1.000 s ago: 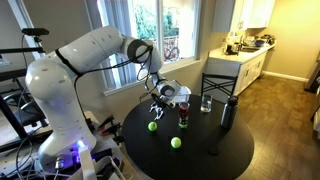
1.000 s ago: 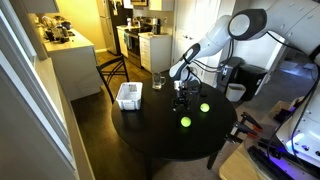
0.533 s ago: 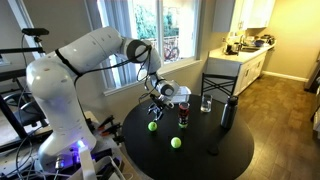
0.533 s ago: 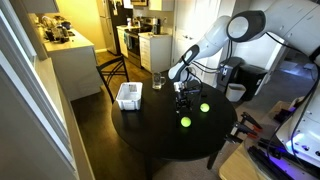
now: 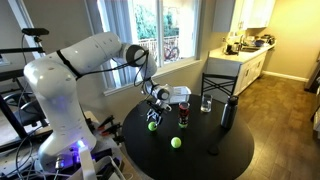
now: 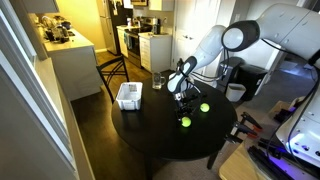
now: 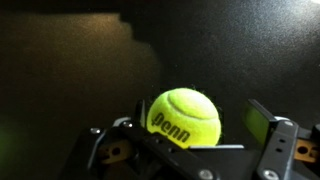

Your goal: Put one ball inside the canister

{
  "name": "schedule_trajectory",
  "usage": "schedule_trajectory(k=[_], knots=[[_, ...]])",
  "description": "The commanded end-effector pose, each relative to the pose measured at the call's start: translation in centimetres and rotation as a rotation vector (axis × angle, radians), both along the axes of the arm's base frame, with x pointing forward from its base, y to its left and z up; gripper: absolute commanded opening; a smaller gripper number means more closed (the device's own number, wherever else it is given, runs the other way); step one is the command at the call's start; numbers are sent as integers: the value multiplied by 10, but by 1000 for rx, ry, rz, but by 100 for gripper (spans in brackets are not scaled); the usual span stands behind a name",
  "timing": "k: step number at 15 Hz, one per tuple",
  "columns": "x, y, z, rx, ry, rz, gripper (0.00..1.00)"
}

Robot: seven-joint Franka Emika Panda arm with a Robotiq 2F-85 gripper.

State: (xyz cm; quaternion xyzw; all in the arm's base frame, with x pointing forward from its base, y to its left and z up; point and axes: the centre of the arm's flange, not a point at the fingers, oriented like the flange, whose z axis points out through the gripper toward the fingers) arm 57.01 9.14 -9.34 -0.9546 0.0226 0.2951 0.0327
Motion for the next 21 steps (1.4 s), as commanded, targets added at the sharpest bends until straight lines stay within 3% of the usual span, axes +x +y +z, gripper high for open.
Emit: schedule_trajectory(k=[1,5,6,7,12,16,21], knots=[[5,8,-8,-36,-49,6,100],[12,11,-8,-30,-86,9,100],[14,10,-7,-25,-90,11,75],[15,10,-6,-22,-89,11,74],[18,8,-4,-22,-101,5,42],[21,9,5,-12,-119,4,36],[40,21,59,36,-289,15,36]])
